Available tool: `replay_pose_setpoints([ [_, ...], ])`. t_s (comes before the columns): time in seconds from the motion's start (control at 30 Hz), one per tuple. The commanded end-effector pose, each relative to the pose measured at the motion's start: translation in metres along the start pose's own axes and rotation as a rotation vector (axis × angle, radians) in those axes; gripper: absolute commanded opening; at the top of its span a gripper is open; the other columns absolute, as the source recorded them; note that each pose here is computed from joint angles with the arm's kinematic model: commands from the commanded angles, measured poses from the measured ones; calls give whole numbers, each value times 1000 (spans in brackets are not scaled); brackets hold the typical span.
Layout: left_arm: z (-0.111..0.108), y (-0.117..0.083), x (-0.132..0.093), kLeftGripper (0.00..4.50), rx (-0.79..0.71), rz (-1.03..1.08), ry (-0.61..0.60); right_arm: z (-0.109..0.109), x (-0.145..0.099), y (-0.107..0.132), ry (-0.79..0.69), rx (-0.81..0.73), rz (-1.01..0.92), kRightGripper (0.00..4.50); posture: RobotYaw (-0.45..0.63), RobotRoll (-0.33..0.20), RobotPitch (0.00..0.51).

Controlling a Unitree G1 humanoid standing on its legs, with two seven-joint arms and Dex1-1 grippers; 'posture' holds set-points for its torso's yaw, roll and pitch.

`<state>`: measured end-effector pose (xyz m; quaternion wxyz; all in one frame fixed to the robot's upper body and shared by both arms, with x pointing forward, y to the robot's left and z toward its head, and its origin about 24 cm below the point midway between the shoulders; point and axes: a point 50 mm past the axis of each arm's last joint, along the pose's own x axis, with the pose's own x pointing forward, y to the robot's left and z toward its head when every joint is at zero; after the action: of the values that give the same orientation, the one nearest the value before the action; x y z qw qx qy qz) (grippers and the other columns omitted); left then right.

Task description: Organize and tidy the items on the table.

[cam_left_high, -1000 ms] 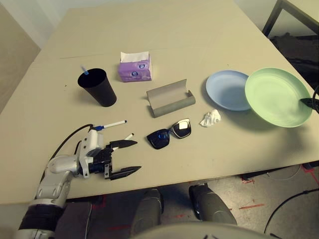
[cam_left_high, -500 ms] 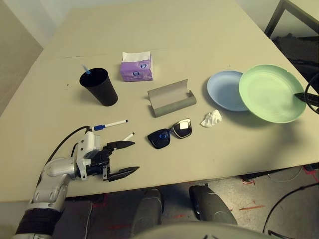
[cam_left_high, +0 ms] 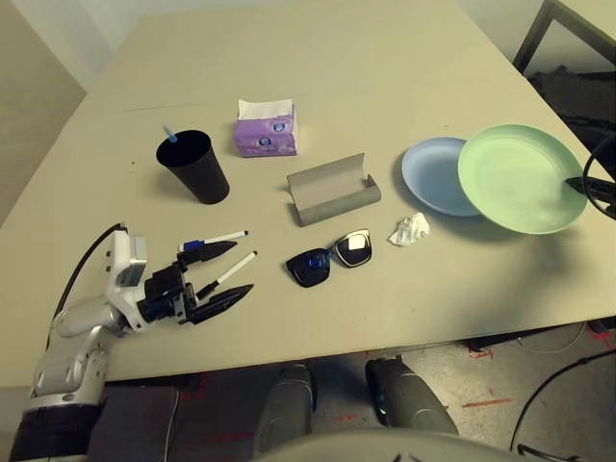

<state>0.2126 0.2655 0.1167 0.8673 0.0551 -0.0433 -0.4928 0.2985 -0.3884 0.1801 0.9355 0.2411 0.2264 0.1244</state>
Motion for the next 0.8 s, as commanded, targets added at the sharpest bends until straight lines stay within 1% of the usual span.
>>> replay_pose_setpoints([
  [0.03, 5, 1, 4, 4500, 16, 21, -28, 0, 0, 1, 14, 14, -7, 16, -1, 0, 164],
  [0.2, 9, 0, 9, 4500, 23, 29, -41, 0, 4, 4, 40, 12, -8, 16, 3, 0, 167],
  [0.43, 4, -2, 2, 4500, 8, 54, -23, 3, 9, 9, 55, -9, 2, 16, 17, 0, 168],
  [0.5, 4, -2, 1, 4500, 5, 59, -24, 6, 11, 12, 34, -21, 5, 16, 18, 0, 167],
  [0.57, 3, -3, 1, 4500, 0, 62, -22, 10, 12, 14, 5, -17, 7, 565, 17, 0, 165],
  [0.6, 2, -3, 1, 4500, -4, 62, -20, 10, 12, 14, 5, -23, 4, 722, 17, 0, 163],
  [0.7, 0, -4, 1, 4500, -12, 61, -18, 9, 11, 12, 15, -38, -10, 1850, 14, 0, 158],
  [0.8, -1, -3, 1, 4500, -17, 61, -17, 8, 7, 8, 3, -38, -30, 2870, 8, 0, 154],
])
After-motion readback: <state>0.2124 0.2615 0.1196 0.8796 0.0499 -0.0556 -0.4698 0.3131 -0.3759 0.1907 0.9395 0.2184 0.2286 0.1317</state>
